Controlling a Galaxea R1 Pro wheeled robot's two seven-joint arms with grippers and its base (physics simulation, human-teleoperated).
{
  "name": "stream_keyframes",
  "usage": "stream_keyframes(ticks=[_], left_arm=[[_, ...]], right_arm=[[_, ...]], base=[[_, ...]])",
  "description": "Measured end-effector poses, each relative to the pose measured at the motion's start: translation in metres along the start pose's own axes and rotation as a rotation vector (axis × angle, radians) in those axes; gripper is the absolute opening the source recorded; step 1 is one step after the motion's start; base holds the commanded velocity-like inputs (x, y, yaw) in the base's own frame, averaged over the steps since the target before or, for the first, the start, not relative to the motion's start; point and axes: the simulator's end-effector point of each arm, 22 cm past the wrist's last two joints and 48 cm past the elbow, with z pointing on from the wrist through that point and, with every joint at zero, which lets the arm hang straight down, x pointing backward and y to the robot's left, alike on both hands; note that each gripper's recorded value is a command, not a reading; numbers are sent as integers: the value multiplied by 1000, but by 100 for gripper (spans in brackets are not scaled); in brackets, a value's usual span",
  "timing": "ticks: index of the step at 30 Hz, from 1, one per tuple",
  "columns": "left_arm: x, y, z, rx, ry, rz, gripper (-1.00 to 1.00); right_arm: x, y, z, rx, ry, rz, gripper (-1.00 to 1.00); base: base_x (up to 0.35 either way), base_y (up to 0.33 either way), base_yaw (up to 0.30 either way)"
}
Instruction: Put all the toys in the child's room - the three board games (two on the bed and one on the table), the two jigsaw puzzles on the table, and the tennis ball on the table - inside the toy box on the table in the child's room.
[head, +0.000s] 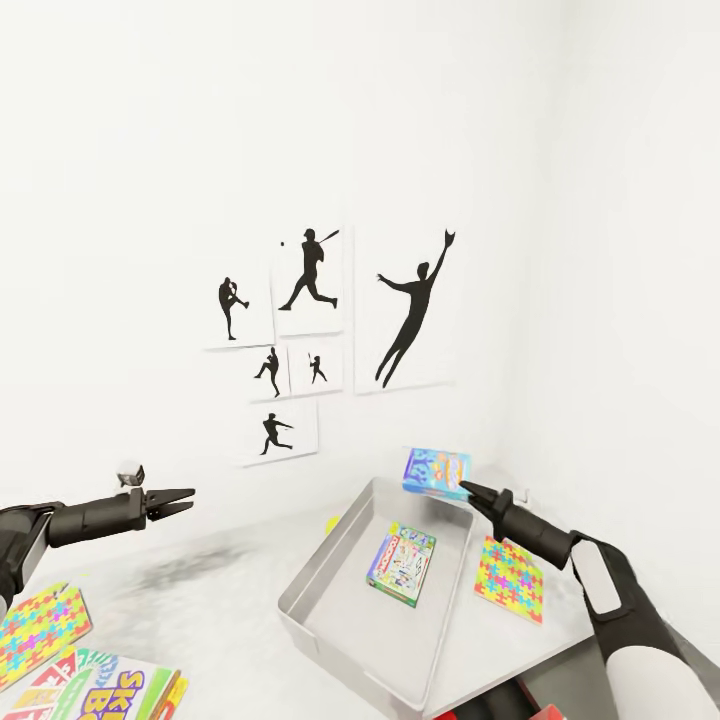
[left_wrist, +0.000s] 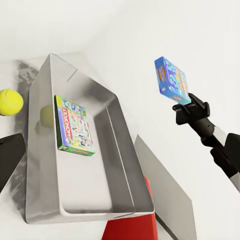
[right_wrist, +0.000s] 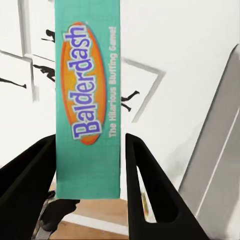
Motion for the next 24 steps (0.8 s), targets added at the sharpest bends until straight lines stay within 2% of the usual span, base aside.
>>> stream_keyframes(ticks=[6, 19, 24], left_arm=[[0, 0, 0, 0, 0, 0, 100], [1, -1, 2, 3, 3, 0, 100], [2, -1, 4, 6, 6, -1, 100]], right_arm=[[22, 10, 20, -42, 21, 39, -100], [43, 12, 33, -58, 50, 77, -100], [61, -11, 28, -24, 65, 119, -100]], base=[[0, 0, 0], [0, 0, 0], [0, 0, 0]])
